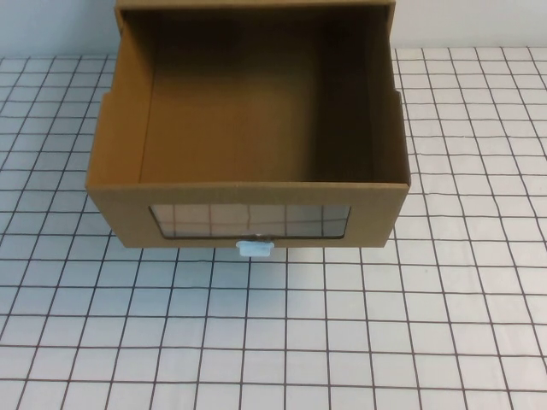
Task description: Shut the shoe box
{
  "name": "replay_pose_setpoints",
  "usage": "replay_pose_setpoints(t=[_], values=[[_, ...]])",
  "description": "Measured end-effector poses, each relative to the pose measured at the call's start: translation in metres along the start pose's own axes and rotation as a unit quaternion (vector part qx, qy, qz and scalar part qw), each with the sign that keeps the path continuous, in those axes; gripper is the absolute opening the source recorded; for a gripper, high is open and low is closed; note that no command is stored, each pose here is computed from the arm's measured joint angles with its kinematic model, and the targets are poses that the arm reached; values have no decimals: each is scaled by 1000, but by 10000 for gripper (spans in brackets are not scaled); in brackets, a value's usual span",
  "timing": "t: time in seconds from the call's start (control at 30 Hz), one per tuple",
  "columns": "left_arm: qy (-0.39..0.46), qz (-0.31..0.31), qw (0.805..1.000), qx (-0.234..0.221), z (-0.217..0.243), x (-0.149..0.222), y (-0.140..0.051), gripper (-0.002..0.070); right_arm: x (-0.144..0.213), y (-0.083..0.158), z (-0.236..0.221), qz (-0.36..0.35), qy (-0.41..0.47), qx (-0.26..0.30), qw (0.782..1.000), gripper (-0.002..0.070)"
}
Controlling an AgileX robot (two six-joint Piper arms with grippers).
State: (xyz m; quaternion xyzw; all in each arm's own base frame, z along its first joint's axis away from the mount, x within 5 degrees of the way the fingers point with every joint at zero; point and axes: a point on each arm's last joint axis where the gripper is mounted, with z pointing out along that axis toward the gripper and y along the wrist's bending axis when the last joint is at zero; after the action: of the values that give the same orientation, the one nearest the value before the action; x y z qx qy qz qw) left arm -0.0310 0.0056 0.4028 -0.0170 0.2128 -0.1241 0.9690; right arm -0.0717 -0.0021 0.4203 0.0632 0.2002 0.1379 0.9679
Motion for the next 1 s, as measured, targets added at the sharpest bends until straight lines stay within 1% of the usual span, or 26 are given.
replay_pose_setpoints(t=[0.03,0.1,0.13,0.2,0.27,0.33,0.43,0.5,0.57,0.67,0.77,0.83,0.87,0.93,1.0], values=[[5,-14,1000,-4,10,-6,-1,-5,-5,3,4,7,19,2,1000,-14],[57,-38,998,-14,33,-9,-2,-5,-8,7,16,17,82,14,996,-13],[93,-43,995,-19,45,-8,-2,-5,-7,7,23,18,112,21,993,-14],[175,-48,983,-30,68,2,-3,-5,11,4,38,23,194,43,980,-13],[269,-49,961,-43,87,16,-2,-5,36,-3,49,33,270,67,960,-13],[352,-48,933,-55,106,33,-1,-5,63,-11,59,40,329,89,939,-13],[436,-31,897,-60,121,60,2,-5,103,-23,70,42,394,115,911,-14],[468,-23,881,-62,125,78,4,-5,123,-30,77,44,406,125,904,-14],[496,-20,866,-65,127,96,7,-5,136,-35,82,54,409,134,901,-14],[529,-16,846,-69,128,119,10,-5,149,-38,83,79,427,151,888,-13],[564,-3,823,-61,128,146,13,-5,156,-39,78,88,460,160,869,-13],[592,-3,805,-49,129,167,14,-5,158,-38,74,76,484,152,859,-13],[606,-2,795,-37,131,178,13,-5,159,-36,73,65,499,142,853,-14],[630,-3,776,3,137,199,5,-5,160,-32,71,42,536,111,836,-13],[647,-4,762,46,147,216,-6,-5,163,-26,74,16,575,63,815,-13]])
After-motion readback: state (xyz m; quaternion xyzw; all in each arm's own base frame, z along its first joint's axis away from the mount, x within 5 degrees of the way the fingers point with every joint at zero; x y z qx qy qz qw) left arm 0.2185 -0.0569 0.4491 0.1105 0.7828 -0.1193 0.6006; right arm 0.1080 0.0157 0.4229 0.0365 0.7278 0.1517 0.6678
